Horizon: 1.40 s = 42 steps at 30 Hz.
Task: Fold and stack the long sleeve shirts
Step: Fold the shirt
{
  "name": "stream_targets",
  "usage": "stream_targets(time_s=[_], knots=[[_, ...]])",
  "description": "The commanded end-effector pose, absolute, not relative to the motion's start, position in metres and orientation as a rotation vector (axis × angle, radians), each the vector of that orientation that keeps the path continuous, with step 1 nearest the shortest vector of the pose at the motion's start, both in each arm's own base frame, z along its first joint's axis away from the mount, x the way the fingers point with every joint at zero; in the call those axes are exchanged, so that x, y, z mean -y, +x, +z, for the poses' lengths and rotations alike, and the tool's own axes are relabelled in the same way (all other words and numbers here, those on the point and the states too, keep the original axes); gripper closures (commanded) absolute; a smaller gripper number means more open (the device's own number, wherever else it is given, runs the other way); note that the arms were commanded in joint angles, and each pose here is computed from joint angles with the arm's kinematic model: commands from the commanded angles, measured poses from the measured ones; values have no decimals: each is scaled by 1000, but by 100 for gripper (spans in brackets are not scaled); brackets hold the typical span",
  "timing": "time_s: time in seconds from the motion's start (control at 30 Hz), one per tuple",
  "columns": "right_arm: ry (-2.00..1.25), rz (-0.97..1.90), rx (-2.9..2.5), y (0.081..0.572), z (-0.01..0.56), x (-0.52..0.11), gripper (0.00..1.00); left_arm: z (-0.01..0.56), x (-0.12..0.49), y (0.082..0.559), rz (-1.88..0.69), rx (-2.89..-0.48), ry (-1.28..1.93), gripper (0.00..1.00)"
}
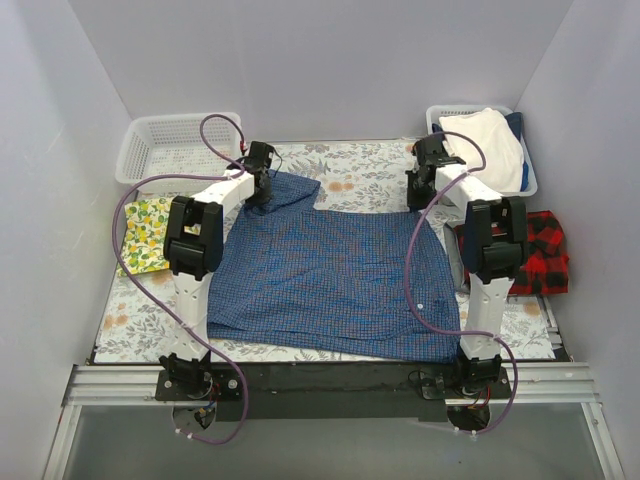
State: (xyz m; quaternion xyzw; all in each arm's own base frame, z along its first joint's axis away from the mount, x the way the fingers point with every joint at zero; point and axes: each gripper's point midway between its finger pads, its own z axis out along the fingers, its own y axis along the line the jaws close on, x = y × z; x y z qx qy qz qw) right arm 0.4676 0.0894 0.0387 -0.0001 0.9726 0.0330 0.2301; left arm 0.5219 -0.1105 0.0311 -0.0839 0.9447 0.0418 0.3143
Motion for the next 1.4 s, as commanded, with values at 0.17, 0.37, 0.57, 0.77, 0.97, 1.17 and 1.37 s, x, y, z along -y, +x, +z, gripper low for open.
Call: stream_targets(time_s=[0.17, 0.37, 0.57, 0.77, 0.97, 1.17, 1.37], knots=[[-24, 200, -2497, 467, 126, -101, 99, 112, 91, 498, 154, -2374, -295, 100], [-31, 199, -2527, 446, 120, -98, 99, 129, 88, 486, 125, -2347, -330, 100], [-28, 186, -2549, 419, 117, -92, 99, 138, 96, 464, 36, -2368, -326, 100], [-28, 173, -2537, 405, 123, -87, 99, 135, 99, 432, -39, -2418, -335, 100], [-34, 220, -2525, 388, 131, -90, 99, 129, 88, 402, -4, -2444, -359, 100], [-81, 312, -2546, 357, 129, -101, 99, 147, 73, 391, 64, -2397, -410, 100], [-124, 351, -2621, 315, 105, -109, 99, 150, 65, 376, 94, -2402, -423, 100]])
